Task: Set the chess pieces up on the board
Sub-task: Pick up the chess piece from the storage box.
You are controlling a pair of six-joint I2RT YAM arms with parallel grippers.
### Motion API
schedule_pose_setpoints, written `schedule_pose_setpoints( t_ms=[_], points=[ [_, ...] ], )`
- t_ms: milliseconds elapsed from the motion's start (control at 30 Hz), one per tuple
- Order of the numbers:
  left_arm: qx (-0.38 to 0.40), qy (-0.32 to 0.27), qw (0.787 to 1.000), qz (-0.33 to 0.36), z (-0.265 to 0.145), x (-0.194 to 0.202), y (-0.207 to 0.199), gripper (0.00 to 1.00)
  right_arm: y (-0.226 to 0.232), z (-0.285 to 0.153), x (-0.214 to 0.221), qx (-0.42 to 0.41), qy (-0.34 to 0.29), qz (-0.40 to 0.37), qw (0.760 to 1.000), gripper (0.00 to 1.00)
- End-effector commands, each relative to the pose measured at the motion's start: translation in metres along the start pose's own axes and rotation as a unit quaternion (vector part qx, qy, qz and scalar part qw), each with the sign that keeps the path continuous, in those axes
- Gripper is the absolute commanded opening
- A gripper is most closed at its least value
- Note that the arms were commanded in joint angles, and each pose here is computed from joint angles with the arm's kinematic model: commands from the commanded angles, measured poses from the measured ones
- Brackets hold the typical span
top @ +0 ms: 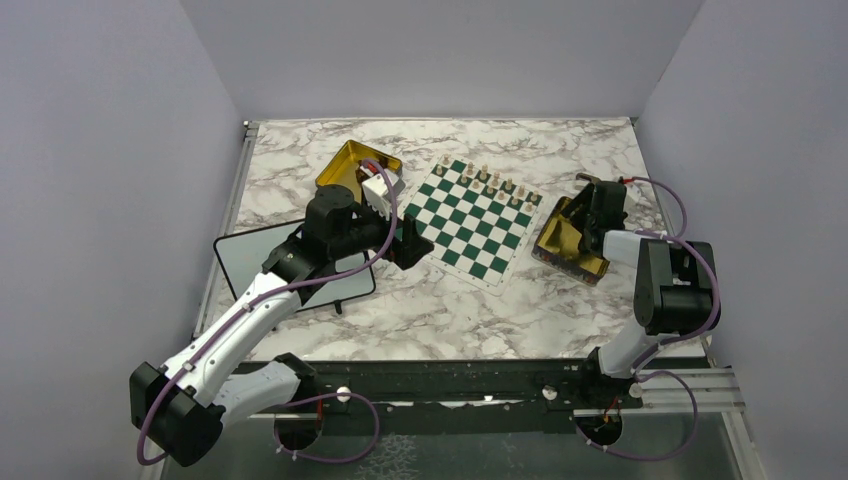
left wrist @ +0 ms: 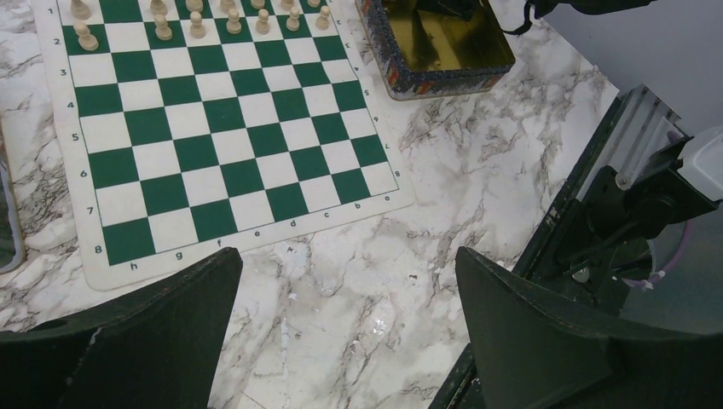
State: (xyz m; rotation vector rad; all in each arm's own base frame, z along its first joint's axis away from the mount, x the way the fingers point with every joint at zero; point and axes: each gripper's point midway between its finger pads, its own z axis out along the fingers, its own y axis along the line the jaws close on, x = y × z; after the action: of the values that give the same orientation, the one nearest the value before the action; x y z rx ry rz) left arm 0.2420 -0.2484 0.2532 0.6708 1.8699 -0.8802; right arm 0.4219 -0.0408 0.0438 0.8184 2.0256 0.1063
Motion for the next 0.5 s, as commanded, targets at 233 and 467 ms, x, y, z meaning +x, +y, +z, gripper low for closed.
schedule_pose_setpoints(
  t_ms=[233,467],
  points=[
    [0.008,-0.020,1.000,0.007,-0.0041,-0.0094,-0.0040,0.96,0.0074,0.0007,-0.0077,0.009,-0.008,-0.036,0.999,0.64],
    [0.009,-0.020,1.000,0.007,-0.0043,-0.0091,-0.0042,0.96,0.0121,0.0022,-0.0065,0.022,-0.004,-0.059,0.998,0.59]
  ],
)
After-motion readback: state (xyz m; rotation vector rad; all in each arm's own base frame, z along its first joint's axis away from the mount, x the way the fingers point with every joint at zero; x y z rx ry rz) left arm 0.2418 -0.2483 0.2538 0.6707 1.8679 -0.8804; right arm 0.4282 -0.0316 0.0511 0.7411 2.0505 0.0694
